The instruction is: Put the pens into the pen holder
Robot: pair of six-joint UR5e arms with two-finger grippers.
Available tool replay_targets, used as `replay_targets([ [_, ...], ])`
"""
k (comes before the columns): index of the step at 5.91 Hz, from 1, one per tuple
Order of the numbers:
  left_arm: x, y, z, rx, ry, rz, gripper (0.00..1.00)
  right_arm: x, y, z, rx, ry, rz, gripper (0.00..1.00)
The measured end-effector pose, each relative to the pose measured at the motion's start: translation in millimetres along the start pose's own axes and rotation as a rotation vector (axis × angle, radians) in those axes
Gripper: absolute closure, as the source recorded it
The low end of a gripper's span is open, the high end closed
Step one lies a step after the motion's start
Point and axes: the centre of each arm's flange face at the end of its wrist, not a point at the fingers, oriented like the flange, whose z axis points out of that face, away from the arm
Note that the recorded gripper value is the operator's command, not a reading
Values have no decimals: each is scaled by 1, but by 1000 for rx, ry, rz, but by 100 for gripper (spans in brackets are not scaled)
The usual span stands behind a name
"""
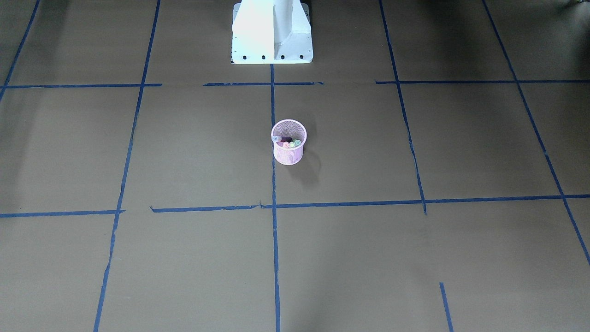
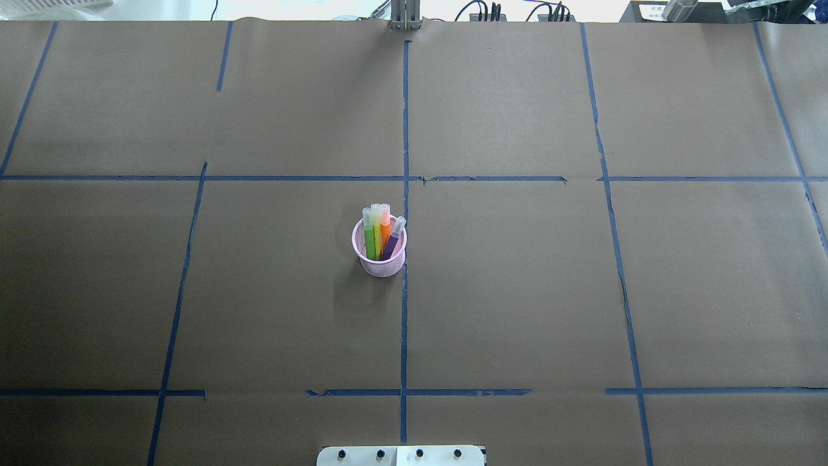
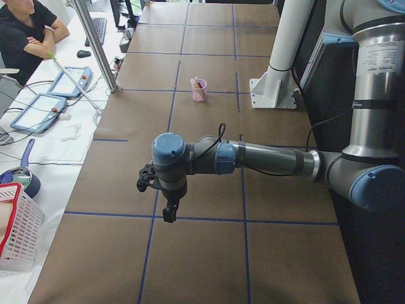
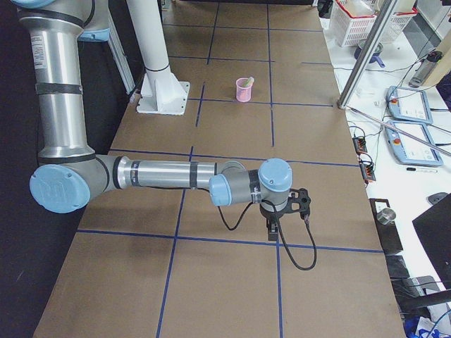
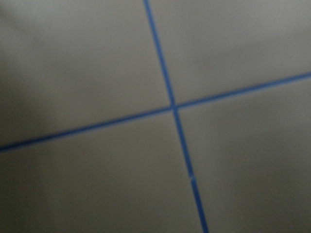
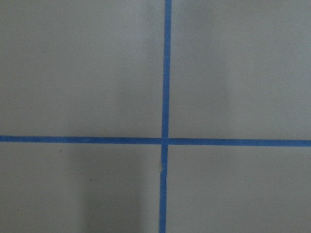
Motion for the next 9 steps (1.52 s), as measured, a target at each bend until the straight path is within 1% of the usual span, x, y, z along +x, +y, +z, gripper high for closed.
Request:
replay_targets([
  [1, -11, 18, 13, -24, 10, -29, 0, 23, 11, -2, -39, 10, -31, 0],
  [2, -17, 25, 22, -41, 14, -47, 0, 40, 29, 3, -71, 11, -54, 0],
  [3, -19, 26, 24, -46, 14, -82, 0, 51, 47, 12, -99, 11, -60, 0],
  [4, -15, 23, 21, -41, 20, -118, 0, 53, 57, 20, -119, 11, -67, 0],
  [5, -7, 17, 14, -28, 32, -124, 0, 50, 60, 27, -135, 10, -90, 0],
  [6, 1, 15, 10, -22, 41, -100, 0, 48, 63, 32, -146, 4, -126, 0],
  [7, 4, 15, 13, -27, 43, -52, 0, 47, 64, 33, -149, -5, -153, 0],
  [8, 3, 17, 17, -37, 46, -13, 0, 46, 63, 33, -147, -10, -164, 0],
  [9, -1, 22, 25, -52, 53, -8, 0, 44, 62, 32, -143, -21, -167, 0],
])
